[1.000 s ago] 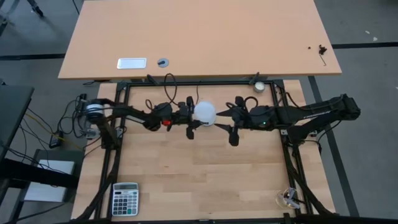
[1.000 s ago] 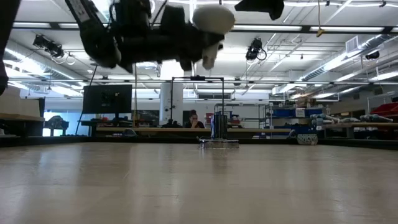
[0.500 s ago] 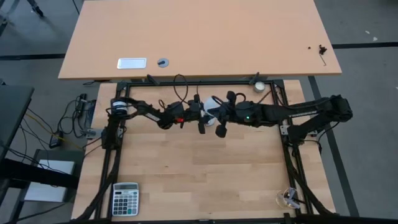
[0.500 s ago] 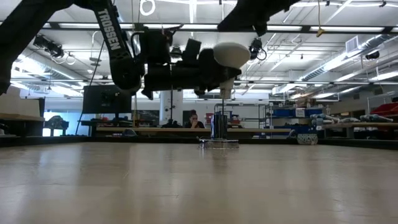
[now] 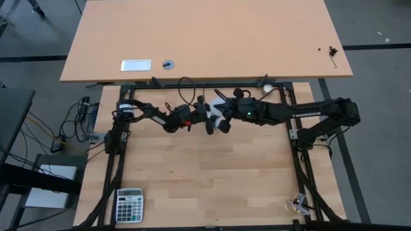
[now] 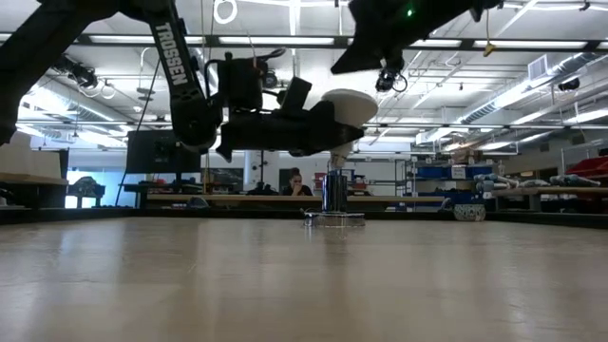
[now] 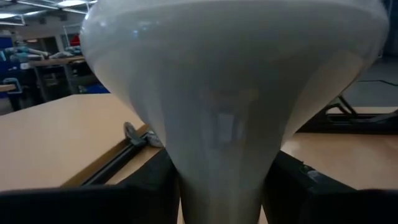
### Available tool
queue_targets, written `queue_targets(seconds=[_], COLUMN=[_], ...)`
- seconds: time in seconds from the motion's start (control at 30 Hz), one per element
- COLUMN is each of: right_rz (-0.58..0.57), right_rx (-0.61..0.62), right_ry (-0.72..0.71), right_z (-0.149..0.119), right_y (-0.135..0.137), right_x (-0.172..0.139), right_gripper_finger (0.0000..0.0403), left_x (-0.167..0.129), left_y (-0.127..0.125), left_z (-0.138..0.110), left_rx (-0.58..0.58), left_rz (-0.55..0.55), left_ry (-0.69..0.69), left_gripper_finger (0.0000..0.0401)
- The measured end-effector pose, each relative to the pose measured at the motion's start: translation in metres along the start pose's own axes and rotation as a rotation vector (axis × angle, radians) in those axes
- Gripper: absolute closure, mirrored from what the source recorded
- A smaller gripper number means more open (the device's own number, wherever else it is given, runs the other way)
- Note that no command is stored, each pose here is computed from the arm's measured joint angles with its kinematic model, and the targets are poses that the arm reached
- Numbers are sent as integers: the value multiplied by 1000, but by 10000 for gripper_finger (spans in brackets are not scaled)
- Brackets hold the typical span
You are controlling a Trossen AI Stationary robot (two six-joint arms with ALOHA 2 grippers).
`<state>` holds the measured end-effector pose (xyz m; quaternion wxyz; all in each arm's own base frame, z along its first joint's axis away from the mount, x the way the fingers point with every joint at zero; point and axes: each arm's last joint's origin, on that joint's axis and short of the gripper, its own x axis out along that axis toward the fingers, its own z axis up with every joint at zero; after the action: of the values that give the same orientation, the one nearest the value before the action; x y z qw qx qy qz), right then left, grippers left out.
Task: Screw lightbulb
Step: Insert the lightbulb into the silver lamp socket
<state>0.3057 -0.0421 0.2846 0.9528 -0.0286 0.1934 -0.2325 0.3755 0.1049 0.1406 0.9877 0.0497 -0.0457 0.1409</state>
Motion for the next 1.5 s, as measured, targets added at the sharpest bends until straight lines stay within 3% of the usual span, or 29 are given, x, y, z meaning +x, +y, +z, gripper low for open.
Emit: queue_targets(seconds=[0.17, 0.43, 1.17, 1.5], right_rz=[-9, -132, -175, -176], right_rx=[-7, -6, 23, 9], right_ry=[27, 31, 70, 67], right_z=[-7, -10, -16, -15], right_y=[2, 0, -10, -11], right_x=[12, 18, 25, 24], right_gripper_finger=[394, 387, 388, 392], left_x=[0, -1, -1, -2], left_y=[4, 3, 2, 0], left_z=[-1, -6, -7, -28], left_rx=[-8, -10, -32, -75], left_rz=[12, 6, -30, -24], left_ry=[11, 54, 64, -5], left_gripper_finger=[237, 237, 237, 237])
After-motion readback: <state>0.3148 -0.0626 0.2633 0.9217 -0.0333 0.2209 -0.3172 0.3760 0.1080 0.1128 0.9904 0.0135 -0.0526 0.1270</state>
